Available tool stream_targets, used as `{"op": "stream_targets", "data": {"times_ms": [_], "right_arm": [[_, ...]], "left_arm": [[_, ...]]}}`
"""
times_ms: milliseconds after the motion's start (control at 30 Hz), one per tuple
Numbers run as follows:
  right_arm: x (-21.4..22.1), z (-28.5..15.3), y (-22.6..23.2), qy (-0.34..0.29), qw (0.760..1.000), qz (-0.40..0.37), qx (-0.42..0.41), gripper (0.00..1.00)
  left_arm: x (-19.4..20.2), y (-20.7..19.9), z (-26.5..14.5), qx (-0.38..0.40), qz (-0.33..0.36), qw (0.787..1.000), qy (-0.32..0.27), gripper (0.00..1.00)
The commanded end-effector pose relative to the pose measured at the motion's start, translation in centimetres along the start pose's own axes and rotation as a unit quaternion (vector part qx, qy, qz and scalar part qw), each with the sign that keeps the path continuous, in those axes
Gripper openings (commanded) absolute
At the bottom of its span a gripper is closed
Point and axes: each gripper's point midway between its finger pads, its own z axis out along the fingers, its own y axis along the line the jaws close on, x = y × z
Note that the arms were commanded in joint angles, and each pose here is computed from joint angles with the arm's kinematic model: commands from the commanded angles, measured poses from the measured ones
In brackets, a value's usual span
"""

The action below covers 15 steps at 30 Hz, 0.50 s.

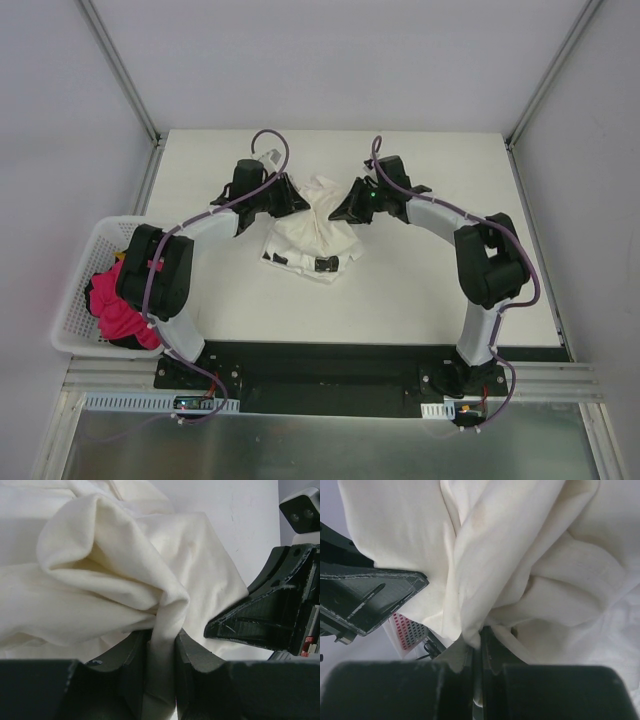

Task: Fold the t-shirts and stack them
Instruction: Smooth out wrinkles on the folded tshirt

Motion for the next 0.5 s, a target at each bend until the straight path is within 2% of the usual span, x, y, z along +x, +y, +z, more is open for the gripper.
{"op": "stream_targets", "data": {"times_ms": [0,133,233,467], "right_arm": [[-1.0,-0.9,0.9,-0.019,1.0,-0.006,-0.021,0.01],[-1.2,-1.1,0.6,-0.028,0.999,-0.008,-0.027,0.01],[-1.4,-0.9,0.8,-0.025,0.999,-0.004,-0.034,0.01],[-0.8,-0.8,0.4,-0.022,0.999,0.004,-0.039,0.01]], "left_arm": [[0.6,-0.8,-1.0,0.021,-0.011,1.0,-0.004,0.24],[1.5,-0.4,-2.2,0.01,-0.011,1.0,-0.007,0.24],[0.8,-0.8,-2.9,0.003,0.0,1.0,-0.018,0.24],[1.0,0.1,-2.7,-0.014,0.001,1.0,-0.018,0.24]]}}
